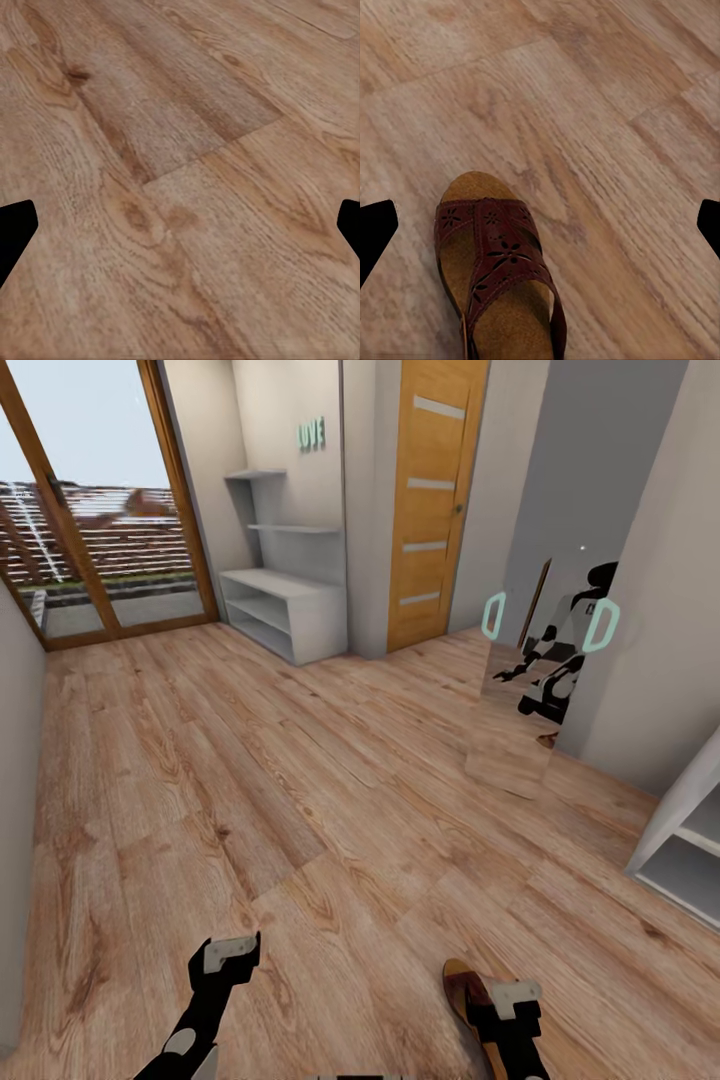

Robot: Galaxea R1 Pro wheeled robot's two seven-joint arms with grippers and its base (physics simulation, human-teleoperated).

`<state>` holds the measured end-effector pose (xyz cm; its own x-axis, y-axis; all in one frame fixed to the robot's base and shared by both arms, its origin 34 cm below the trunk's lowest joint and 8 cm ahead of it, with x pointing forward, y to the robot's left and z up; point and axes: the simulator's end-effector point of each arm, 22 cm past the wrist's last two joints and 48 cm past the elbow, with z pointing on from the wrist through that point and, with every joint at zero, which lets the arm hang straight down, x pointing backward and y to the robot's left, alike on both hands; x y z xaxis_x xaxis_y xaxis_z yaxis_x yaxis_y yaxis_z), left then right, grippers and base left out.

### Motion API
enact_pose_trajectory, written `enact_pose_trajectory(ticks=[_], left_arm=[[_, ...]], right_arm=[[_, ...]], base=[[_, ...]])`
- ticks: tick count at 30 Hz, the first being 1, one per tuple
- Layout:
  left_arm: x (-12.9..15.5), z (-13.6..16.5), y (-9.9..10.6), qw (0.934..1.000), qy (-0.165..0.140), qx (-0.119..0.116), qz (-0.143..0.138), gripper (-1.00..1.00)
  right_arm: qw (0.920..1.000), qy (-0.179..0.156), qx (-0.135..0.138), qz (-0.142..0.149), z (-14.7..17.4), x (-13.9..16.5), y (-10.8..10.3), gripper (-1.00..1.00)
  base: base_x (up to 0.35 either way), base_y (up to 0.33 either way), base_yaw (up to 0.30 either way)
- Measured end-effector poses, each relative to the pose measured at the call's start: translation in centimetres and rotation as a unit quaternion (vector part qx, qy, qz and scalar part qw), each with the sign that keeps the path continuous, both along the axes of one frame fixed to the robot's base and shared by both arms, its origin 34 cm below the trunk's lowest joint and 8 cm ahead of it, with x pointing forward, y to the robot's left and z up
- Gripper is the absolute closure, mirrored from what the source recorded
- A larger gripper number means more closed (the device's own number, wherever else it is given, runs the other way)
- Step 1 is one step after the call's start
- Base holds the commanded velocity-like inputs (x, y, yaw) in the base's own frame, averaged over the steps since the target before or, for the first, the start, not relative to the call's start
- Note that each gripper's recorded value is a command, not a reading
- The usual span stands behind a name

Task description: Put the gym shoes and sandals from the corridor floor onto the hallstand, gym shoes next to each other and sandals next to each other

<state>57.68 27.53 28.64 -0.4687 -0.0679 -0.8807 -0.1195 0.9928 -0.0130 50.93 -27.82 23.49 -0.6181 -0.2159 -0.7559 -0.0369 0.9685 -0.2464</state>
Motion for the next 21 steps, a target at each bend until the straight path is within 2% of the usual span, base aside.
enact_pose_trajectory(ticks=[9,21], left_arm=[[-0.2,-0.6,0.1,1.0,0.005,-0.001,-0.007,-1.0],[-0.5,-1.4,-0.7,0.9992,0.012,-0.012,-0.036,-1.0]], right_arm=[[0.9999,0.009,-0.002,0.014,-0.7,-0.4,0.0,-1.0],[0.9994,0.023,-0.003,0.027,-1.6,-1.1,-0.6,-1.0]], base=[[0.0,0.0,0.0],[0.0,0.0,0.0]])
